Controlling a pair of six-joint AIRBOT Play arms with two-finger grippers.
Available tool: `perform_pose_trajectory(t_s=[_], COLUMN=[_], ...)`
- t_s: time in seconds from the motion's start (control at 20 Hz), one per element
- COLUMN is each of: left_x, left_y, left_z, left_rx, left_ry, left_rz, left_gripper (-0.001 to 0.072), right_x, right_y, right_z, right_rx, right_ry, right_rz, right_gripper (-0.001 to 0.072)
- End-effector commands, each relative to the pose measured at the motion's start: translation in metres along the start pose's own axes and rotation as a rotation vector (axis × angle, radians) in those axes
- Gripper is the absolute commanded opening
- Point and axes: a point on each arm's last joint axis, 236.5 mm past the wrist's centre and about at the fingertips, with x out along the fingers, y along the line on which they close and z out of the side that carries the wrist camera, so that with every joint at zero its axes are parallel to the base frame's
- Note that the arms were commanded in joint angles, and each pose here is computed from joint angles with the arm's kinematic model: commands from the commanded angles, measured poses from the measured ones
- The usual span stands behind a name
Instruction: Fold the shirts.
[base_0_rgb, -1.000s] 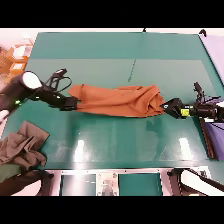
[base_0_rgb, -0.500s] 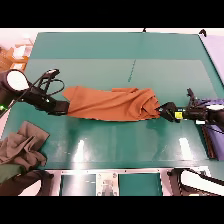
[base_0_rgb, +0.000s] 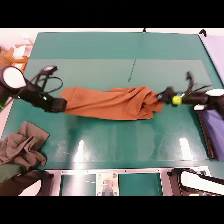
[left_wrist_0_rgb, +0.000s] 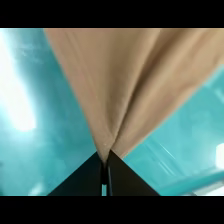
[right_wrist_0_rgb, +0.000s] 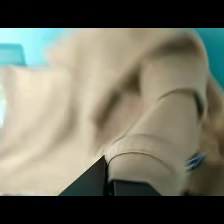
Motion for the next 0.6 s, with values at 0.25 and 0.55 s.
perform_pose_trajectory(t_s=[0.25, 0.55], left_x=[-0.296, -0.517], left_y=[-0.029, -0.095], left_z=[0.129, 0.068], left_rx=[0.151, 0.258], left_ry=[-0.837, -1.503], left_rz=[0.175, 0.097], left_gripper=[0.0025, 0.0025], right_x=[-0.224, -0.374], right_y=[0.205, 0.347], right_z=[0.132, 0.098], right_rx=[-0.422, -0.742], right_ry=[-0.431, -0.890], right_rz=[0.105, 0.058], right_gripper=[0.0017, 0.0016])
